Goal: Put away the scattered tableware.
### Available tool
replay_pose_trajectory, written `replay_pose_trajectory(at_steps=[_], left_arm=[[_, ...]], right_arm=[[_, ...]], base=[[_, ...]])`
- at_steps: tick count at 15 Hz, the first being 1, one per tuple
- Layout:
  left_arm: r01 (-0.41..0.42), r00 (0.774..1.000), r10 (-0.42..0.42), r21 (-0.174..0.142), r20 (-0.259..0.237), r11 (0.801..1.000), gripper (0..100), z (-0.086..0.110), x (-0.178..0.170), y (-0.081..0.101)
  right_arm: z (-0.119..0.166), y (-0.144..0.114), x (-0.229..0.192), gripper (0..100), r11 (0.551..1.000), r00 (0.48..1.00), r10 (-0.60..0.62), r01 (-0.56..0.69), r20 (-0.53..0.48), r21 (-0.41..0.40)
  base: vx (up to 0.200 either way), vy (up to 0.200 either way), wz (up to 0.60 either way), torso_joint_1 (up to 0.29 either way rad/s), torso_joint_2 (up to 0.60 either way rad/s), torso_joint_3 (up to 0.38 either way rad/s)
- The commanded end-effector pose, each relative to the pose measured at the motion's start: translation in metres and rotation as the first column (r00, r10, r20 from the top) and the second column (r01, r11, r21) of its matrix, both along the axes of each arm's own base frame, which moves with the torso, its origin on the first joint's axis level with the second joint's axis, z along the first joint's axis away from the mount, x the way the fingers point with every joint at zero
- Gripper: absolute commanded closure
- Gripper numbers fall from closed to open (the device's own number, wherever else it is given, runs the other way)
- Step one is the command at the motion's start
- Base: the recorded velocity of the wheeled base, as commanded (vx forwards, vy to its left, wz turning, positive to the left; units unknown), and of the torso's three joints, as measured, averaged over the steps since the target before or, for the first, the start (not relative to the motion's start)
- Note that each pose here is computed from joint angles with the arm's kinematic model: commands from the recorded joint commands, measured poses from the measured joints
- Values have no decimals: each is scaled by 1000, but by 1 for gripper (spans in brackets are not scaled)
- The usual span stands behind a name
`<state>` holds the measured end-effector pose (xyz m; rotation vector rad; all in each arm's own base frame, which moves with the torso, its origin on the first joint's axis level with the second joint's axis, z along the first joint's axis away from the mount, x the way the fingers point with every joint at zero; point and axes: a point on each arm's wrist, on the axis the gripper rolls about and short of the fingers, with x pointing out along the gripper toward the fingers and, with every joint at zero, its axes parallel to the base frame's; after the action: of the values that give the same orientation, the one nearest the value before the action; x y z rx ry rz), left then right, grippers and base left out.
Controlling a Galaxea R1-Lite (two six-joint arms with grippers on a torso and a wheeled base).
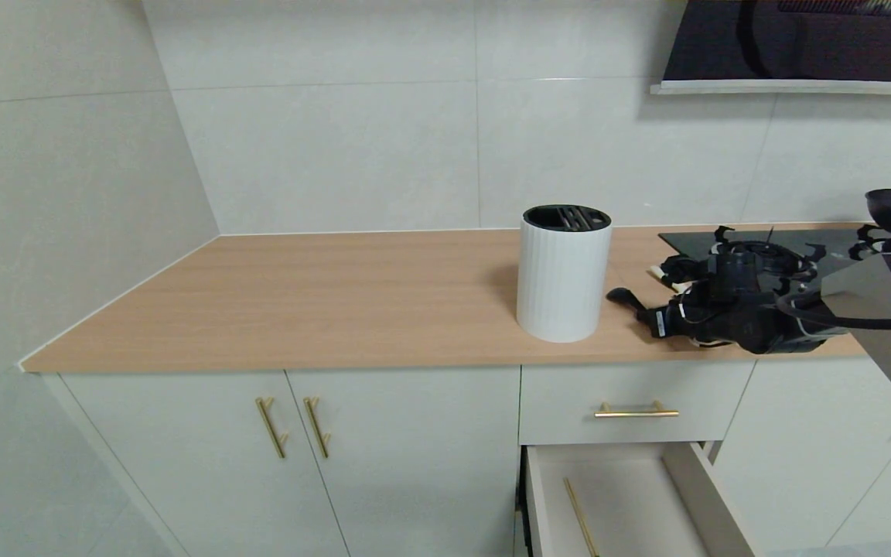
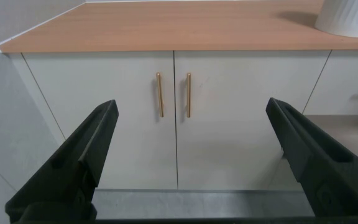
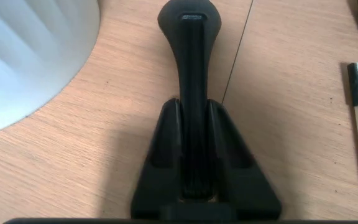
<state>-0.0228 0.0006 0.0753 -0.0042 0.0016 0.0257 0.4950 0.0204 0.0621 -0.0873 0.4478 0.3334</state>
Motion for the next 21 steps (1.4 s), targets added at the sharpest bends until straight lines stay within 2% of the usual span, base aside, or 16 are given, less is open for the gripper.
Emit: replay_pose_trajectory(at_steps=[1,4,7,9,12,16,18,21], left_arm=[[-2,1000,2,0,0,1000,0,0,0,0],[-2,1000,2,0,0,1000,0,0,0,0],[0,1000,0,0,0,1000,0,0,0,0],[-2,1000,2,0,0,1000,0,0,0,0],[-2,1000,2,0,0,1000,0,0,0,0],[-2,1000,2,0,0,1000,0,0,0,0],[-2,1000,2,0,0,1000,0,0,0,0],[0,1000,0,0,0,1000,0,0,0,0]], right_arm=[[0,0,0,100,1000,1000,1,-1,-2,0],[5,0,0,100,999,999,-34,34,7,-10],[48,14,-14,100,993,993,-118,118,29,4],[91,33,-55,100,980,980,-198,198,0,-10],[126,46,-118,100,962,962,-275,275,0,7],[122,35,-186,100,956,954,-291,292,-75,5],[126,29,-215,100,948,946,-313,316,-82,30],[125,23,-251,100,953,949,-298,302,-106,24]], base=[[0,0,0,0,0,0],[0,0,0,0,0,0],[0,0,0,0,0,0],[0,0,0,0,0,0],[0,0,0,0,0,0],[0,0,0,0,0,0],[0,0,0,0,0,0],[0,0,0,0,0,0]])
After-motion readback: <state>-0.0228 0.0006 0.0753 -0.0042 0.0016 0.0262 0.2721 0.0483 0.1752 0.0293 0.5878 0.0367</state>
